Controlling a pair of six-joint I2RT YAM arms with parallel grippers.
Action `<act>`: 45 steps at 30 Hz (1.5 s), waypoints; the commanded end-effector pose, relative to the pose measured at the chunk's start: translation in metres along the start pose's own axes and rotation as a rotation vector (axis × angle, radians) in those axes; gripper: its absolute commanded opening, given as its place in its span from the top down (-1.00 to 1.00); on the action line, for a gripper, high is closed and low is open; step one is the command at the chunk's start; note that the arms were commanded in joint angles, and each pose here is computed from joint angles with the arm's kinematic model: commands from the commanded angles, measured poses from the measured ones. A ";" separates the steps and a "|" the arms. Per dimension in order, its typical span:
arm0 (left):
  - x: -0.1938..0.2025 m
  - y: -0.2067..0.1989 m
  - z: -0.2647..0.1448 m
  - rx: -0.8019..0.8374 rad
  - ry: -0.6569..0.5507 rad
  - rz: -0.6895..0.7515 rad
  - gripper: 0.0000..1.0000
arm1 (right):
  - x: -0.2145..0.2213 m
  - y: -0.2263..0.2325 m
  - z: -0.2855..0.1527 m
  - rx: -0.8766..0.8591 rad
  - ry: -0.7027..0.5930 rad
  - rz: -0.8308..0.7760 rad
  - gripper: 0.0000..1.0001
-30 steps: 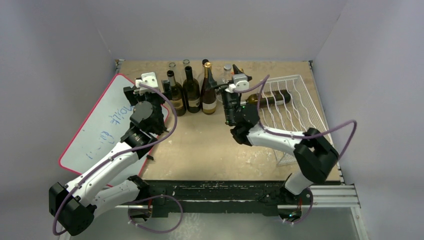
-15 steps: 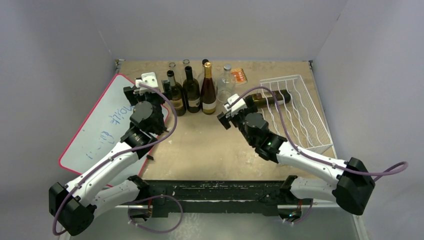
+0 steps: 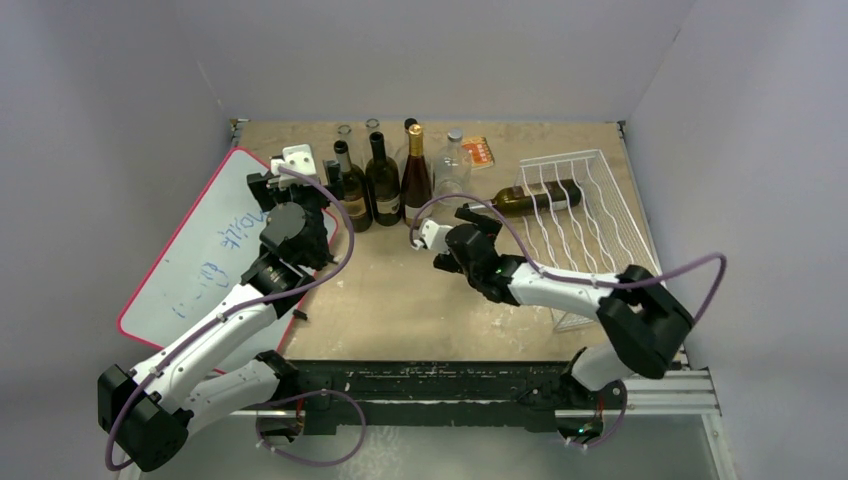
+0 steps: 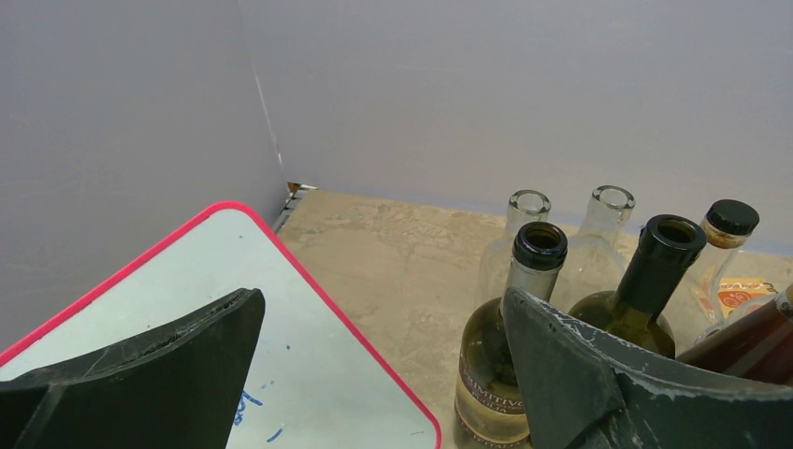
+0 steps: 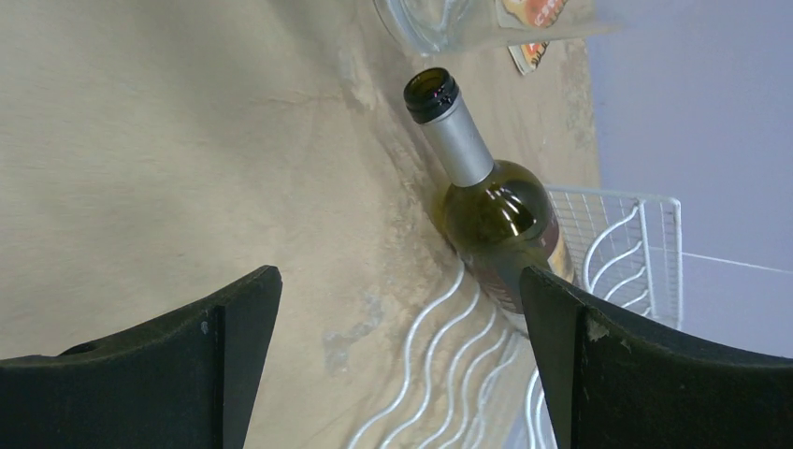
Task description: Take the wine bottle off the wine rack
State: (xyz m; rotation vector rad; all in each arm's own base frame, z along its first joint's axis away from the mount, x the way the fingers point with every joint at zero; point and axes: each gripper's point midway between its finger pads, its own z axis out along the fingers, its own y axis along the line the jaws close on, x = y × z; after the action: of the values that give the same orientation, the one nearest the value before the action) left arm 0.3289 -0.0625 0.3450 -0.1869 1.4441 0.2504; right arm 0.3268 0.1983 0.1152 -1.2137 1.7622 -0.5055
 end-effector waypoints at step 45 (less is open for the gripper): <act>-0.020 -0.004 0.002 0.014 -0.040 -0.071 -1.00 | 0.033 -0.085 0.126 0.339 -0.025 -0.426 0.09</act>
State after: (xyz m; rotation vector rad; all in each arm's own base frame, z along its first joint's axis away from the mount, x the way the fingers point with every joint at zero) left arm 0.3299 -0.0644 0.3442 -0.1918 1.4443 0.2362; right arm 0.4666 0.1507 0.0643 -1.4577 1.3920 -0.9528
